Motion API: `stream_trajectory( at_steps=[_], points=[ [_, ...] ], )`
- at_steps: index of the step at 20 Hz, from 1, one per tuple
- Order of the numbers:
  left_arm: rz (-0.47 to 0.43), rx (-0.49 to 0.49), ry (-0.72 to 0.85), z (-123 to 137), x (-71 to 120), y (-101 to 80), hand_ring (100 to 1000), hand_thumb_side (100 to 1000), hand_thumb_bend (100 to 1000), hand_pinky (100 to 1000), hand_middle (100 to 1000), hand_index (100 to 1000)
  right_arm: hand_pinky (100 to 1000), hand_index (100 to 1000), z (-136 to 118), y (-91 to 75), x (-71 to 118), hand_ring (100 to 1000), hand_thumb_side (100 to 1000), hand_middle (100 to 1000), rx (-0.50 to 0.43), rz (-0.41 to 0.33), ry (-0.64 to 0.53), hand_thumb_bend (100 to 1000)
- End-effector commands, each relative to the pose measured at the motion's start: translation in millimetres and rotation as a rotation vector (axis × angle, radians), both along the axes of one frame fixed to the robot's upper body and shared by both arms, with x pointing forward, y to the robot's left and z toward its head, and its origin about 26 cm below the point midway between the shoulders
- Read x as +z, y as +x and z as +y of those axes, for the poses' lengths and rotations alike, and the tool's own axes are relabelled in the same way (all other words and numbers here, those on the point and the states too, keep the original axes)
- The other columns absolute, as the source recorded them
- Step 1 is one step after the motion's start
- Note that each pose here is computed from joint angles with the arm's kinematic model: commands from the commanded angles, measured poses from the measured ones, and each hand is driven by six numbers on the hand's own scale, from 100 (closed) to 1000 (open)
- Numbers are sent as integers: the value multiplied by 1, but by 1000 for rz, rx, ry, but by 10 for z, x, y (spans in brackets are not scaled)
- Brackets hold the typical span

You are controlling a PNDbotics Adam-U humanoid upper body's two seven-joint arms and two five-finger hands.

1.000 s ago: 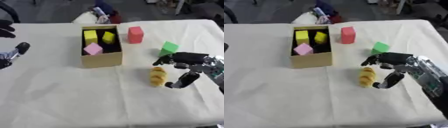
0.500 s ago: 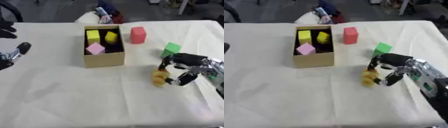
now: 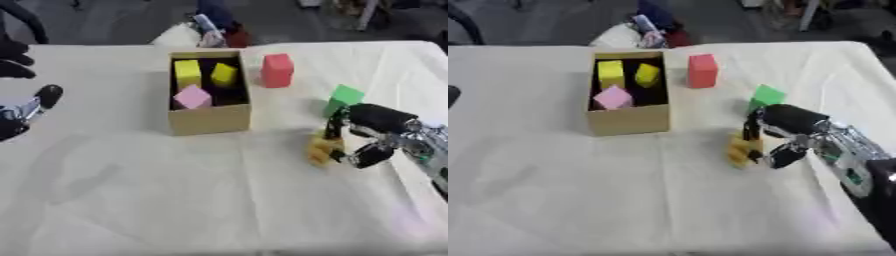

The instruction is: Pick up objects on the table and place them in the box.

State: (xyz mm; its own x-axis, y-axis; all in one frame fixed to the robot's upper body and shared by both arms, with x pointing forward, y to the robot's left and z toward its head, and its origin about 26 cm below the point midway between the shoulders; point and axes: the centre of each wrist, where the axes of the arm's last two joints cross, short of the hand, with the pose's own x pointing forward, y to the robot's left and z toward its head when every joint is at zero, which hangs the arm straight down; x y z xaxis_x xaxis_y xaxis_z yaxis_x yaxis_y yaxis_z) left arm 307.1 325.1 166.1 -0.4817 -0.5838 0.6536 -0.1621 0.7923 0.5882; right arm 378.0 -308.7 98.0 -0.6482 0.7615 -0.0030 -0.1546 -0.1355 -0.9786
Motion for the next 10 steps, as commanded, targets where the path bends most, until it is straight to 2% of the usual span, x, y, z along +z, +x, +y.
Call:
stream_trajectory(
  at_steps=[1, 5, 10],
  points=[
    [-24, 8, 7, 27, 69, -11, 605, 475, 611, 715, 604, 772, 658, 454, -55, 24, 158, 583, 100, 361, -13, -69, 23, 192],
    [-19, 9, 2, 29, 50, -17, 605, 477, 609, 715, 604, 771, 655, 454, 4, 26, 424, 575, 100, 357, 4, -135, 88, 171],
    [-6, -6, -7, 4, 8, -29, 604, 478, 608, 715, 603, 771, 647, 447, 187, 98, 940, 560, 100, 347, 45, -189, 196, 143]
  ],
)
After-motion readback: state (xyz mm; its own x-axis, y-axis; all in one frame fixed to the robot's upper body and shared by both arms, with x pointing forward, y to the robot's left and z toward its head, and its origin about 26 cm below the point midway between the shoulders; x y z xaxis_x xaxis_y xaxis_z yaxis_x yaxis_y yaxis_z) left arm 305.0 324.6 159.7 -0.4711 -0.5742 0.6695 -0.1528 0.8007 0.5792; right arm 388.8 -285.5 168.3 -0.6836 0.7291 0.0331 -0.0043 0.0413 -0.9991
